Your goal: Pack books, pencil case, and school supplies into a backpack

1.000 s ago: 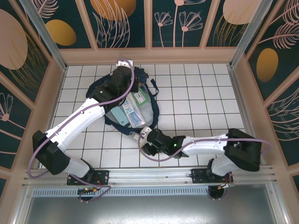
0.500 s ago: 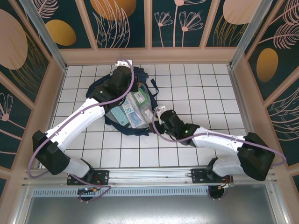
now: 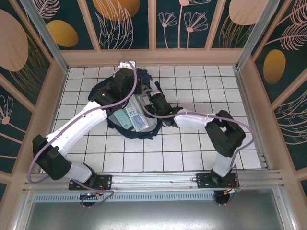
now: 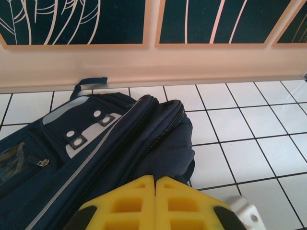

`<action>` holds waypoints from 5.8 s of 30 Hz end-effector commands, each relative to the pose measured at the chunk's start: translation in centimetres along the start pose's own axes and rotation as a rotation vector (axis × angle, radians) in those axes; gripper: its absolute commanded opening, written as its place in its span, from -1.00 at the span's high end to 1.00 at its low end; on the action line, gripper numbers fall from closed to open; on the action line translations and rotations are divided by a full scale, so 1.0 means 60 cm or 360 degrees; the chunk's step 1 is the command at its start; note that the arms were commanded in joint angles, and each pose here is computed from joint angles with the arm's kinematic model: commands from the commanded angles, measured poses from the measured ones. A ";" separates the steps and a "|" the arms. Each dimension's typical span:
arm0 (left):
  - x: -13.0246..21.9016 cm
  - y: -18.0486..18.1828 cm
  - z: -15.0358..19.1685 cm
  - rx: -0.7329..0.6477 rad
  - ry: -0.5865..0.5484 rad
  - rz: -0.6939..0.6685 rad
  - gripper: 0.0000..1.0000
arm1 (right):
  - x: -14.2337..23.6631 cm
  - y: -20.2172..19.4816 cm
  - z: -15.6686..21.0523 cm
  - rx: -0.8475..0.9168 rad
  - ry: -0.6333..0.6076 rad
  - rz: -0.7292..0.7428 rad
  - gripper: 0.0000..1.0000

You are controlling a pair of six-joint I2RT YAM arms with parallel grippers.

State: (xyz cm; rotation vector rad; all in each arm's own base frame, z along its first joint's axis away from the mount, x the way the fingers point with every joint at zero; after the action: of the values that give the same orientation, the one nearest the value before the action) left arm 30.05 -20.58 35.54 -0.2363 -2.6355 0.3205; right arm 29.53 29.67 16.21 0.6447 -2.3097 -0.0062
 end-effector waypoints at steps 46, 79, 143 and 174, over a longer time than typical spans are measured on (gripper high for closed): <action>0.042 0.095 0.104 0.0334 0.0008 -0.0140 -0.79 | 0.139 -0.085 0.024 -0.0390 -0.0305 0.0115 -0.85; 0.004 0.292 0.239 0.0887 0.0070 -0.0330 -0.73 | 0.040 -0.101 -0.070 -0.0396 -0.0247 -0.0045 1.00; -0.100 0.418 0.344 0.1532 0.0179 -0.0173 0.22 | -0.177 0.262 0.070 0.0063 -0.0105 -0.0141 0.17; -0.113 0.432 0.356 0.1536 0.0205 -0.0323 0.40 | -0.079 0.208 0.096 0.0023 -0.0113 -0.0070 1.00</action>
State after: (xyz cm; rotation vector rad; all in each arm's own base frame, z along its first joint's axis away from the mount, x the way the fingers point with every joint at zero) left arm 28.82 -1.73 8.43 0.2169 -2.0873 1.3926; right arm 23.17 43.11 10.15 0.7794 -2.3378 -0.0234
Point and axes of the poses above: each hand's point on the last joint's axis, 136 mm out from that joint toward the fingers, its own x axis back along the fingers, its own y axis along the line the jaws close on, z = x × y, the point moved 10 cm from there along x, back along the fingers, and after that the axes turned 7 degrees about x, right-handed, at the moved point
